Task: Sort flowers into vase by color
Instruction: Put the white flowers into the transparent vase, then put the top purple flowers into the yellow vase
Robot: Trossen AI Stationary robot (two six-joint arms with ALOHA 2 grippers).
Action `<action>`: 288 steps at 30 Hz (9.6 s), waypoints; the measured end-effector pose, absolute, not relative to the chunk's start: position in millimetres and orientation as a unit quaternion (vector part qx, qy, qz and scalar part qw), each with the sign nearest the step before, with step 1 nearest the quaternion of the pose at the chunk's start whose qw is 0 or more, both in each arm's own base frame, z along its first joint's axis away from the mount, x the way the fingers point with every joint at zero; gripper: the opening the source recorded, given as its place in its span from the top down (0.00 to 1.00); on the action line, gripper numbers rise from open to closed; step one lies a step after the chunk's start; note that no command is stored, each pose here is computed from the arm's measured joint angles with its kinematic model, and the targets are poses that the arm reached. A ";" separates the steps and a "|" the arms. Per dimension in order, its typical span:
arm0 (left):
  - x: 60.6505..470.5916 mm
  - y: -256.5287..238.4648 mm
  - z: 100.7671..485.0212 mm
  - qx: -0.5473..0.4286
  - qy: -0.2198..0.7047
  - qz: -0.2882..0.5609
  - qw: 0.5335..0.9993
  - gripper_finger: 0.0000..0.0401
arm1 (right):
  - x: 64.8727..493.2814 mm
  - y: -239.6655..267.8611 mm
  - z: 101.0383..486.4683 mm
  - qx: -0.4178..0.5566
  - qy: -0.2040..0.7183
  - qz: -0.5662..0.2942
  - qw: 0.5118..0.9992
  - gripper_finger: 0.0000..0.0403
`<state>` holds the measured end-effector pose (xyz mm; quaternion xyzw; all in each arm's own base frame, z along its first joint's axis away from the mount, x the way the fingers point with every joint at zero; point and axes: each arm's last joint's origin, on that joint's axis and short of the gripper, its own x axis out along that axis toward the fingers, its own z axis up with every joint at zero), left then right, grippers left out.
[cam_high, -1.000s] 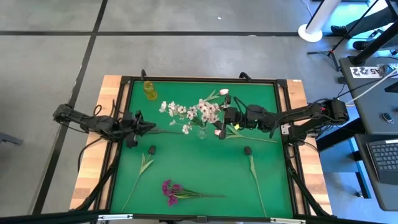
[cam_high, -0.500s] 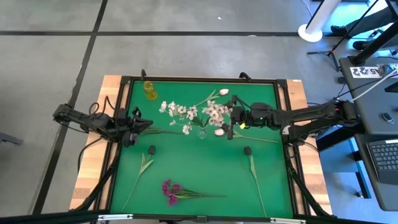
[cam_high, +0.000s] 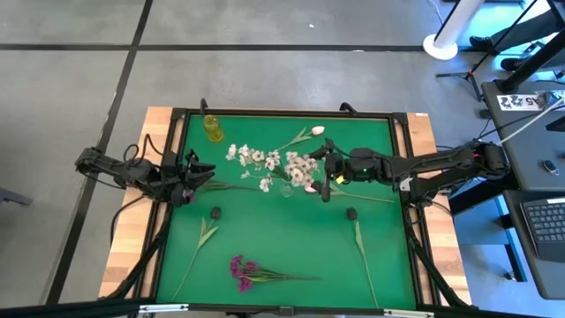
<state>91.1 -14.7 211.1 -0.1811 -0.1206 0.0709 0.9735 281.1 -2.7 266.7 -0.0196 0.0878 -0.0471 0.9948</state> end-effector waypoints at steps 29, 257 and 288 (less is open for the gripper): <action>108.0 -16.2 216.4 -0.166 0.105 0.189 0.962 0.66 | 248.0 -5.3 307.9 -0.004 0.466 -0.105 0.879 0.03; 177.0 -43.2 429.6 -0.376 0.312 0.180 0.854 1.00 | 377.9 84.2 353.4 -0.598 -0.002 -0.127 0.791 0.03; 183.6 -66.0 429.8 -0.384 0.345 0.087 0.852 1.00 | 436.8 90.1 346.4 -0.714 0.045 -0.155 0.681 0.56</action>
